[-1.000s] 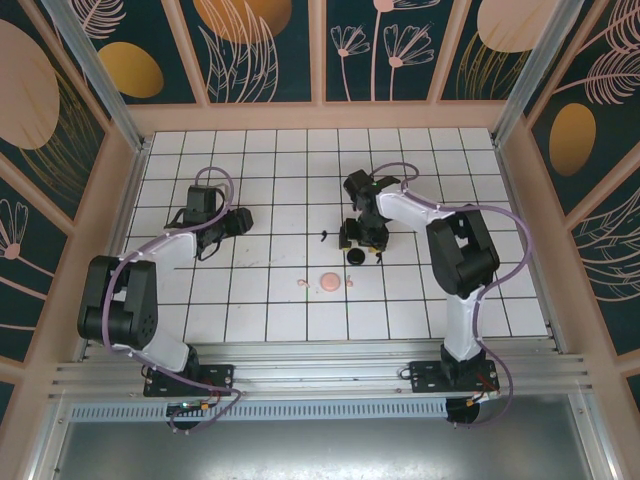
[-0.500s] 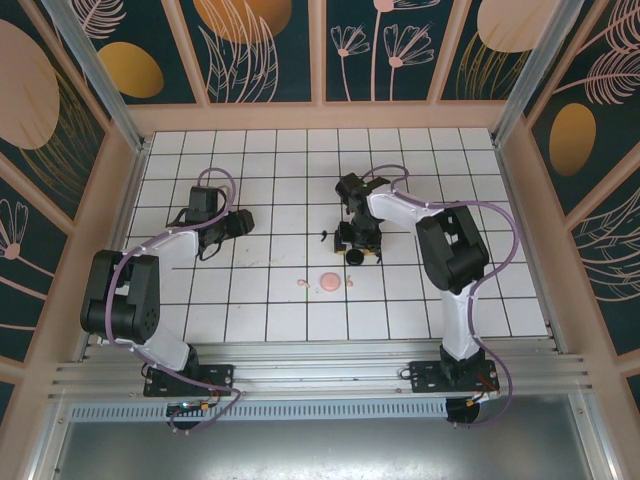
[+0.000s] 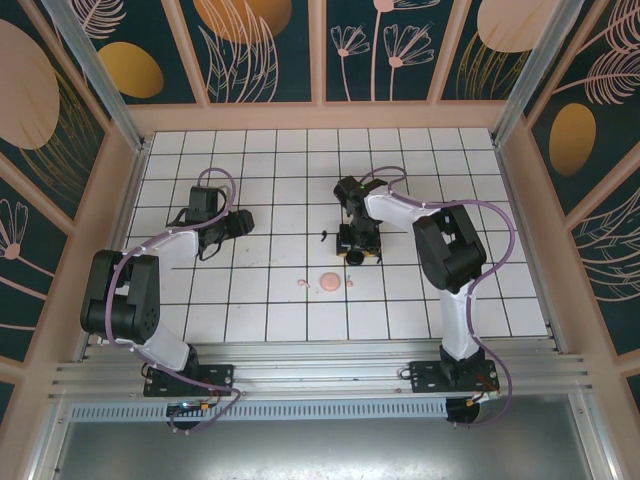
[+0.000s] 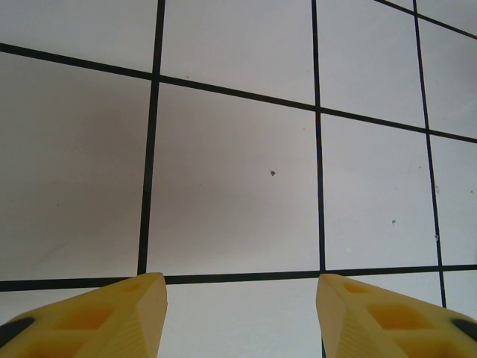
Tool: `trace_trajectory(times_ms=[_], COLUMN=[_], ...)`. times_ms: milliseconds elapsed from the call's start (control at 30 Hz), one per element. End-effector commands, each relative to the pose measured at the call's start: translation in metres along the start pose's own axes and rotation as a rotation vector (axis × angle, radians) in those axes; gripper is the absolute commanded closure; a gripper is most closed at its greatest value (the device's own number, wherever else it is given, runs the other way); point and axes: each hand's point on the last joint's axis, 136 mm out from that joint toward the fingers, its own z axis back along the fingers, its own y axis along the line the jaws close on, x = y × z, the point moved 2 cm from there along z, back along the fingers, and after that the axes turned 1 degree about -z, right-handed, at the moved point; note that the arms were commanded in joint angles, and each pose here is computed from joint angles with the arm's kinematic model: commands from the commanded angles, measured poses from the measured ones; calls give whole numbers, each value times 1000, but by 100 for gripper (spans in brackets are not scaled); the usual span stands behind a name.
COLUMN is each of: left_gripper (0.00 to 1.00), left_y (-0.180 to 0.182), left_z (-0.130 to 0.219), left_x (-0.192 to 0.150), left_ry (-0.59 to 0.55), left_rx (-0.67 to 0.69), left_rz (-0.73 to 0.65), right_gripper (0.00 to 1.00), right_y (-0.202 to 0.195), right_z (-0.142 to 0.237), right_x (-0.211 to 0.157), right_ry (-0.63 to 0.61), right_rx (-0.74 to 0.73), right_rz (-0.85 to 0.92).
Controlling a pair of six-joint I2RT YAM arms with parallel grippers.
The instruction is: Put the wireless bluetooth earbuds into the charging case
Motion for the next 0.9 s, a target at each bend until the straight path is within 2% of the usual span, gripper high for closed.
trace_trajectory(times_ms=[0, 167, 433, 600, 867], left_gripper=[44, 44, 47, 50, 54], left_y=[-9, -15, -35, -61, -111], left_z=[4, 7, 20, 33, 68], left_x=[9, 14, 31, 41, 45], left_ry=[-11, -15, -50, -114, -254], left_rx=[-23, -48, -131, -280, -552], left_rz=[-24, -26, -36, -87, -242], right_gripper=[42, 46, 51, 53, 53], right_y=[-8, -8, -3, 8, 27], right_z=[-4, 1, 21, 42, 87], right_x=[-12, -11, 1, 11, 20], right_ry=[32, -29, -247, -393, -607], right_rx=[-53, -35, 92, 221, 438], right_rz=[-20, -28, -67, -71, 4])
